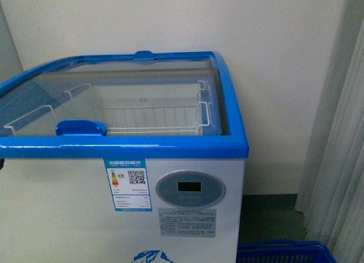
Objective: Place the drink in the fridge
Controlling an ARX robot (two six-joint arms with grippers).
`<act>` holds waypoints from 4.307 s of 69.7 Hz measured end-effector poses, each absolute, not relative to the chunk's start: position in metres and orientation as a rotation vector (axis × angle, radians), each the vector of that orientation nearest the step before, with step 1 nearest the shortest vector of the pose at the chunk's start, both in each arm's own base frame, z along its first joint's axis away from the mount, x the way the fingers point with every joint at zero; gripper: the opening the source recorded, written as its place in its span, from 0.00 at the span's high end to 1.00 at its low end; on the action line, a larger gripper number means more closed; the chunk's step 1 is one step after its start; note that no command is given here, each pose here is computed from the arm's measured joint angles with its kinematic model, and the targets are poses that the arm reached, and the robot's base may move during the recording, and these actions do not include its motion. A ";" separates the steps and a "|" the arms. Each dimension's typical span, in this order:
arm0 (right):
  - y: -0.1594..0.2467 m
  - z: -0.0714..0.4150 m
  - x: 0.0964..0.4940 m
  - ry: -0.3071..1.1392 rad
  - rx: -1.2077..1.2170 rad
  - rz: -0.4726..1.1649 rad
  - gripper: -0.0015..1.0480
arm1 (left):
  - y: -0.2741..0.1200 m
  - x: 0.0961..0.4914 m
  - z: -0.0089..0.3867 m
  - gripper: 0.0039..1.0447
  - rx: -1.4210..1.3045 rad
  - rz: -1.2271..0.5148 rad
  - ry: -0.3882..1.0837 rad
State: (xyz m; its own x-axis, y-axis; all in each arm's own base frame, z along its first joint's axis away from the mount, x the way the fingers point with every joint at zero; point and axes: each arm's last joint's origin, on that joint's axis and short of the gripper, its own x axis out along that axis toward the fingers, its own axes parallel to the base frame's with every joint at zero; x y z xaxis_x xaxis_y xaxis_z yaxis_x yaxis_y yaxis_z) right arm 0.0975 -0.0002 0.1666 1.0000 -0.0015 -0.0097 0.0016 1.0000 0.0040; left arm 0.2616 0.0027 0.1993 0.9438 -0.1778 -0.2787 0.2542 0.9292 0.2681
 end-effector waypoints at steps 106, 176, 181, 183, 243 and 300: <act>0.000 0.167 0.098 0.010 0.004 -0.002 0.62 | 0.009 0.438 0.204 0.08 0.366 -0.336 0.264; 0.000 0.167 0.098 0.010 0.004 -0.002 0.62 | -0.016 0.549 0.235 0.08 0.341 -0.324 0.270; 0.000 0.167 0.098 0.010 0.004 -0.002 0.62 | -0.019 0.555 0.237 0.08 0.336 -0.323 0.269; 0.000 0.167 0.098 0.010 0.004 -0.002 0.62 | -0.020 0.557 0.238 0.08 0.336 -0.319 0.270; 0.000 0.167 0.098 0.010 0.004 -0.002 0.62 | -0.023 0.505 0.285 0.08 0.248 -0.269 0.077; 0.000 0.167 0.098 0.010 0.004 -0.002 0.62 | 0.007 0.295 0.336 0.08 0.024 0.073 -0.193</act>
